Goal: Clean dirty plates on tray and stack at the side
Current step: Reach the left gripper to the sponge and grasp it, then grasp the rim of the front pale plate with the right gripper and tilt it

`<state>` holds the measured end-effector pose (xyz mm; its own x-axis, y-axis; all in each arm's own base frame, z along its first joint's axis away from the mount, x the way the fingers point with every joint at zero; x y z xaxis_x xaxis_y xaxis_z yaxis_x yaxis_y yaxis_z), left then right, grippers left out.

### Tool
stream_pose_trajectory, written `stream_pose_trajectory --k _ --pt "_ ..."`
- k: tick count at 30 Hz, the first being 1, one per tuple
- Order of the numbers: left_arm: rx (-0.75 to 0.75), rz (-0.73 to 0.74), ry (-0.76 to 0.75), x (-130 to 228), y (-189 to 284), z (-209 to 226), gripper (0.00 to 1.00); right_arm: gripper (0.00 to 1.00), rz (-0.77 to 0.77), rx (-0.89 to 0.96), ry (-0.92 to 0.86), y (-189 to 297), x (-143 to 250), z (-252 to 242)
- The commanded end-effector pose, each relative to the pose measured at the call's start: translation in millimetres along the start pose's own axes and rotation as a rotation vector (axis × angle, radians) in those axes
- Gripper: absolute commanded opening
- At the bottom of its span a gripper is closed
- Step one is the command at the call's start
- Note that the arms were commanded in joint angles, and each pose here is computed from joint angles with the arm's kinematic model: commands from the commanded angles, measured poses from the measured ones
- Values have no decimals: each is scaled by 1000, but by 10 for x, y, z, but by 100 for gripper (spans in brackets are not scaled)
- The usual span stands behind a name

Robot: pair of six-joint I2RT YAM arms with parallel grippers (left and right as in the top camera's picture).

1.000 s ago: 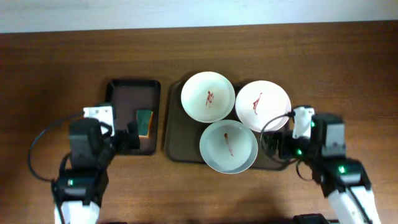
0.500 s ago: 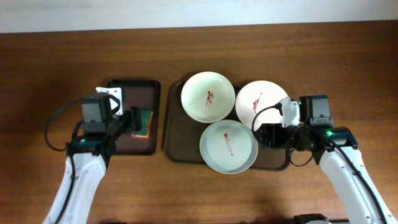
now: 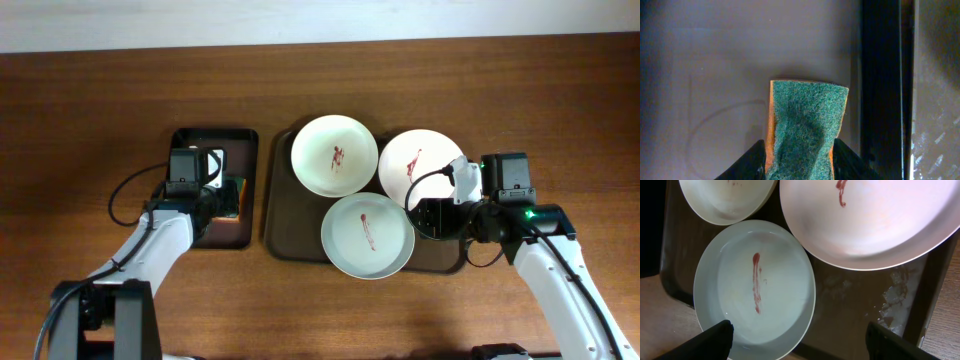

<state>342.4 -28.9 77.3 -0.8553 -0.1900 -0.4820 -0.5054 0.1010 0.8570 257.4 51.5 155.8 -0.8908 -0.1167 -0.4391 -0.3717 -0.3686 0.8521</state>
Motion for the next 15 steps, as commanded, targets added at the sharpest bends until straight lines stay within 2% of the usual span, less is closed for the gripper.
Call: stream_pose_trajectory --k 1,11,15 --pt "-7 2 -17 -27 -8 1 38 85 -19 7 -1 40 -70 -10" --pt "-11 17 -16 20 -26 14 31 85 -18 7 -1 40 -70 -10" --pt "3 42 -14 66 -81 5 32 85 -18 7 -1 40 -70 -10"
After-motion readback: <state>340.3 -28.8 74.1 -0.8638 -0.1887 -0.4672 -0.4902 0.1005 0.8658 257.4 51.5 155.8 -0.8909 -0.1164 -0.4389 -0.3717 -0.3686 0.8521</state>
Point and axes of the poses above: each gripper's point midway between its finger pads, its own y axis back along the fingers, its own z axis along the line the jaws close on, x = y × z, the point moved 5 cm from there along y, back along the fingers, and after that the axes turned 10 degrees about y, right-handed, at the moved point
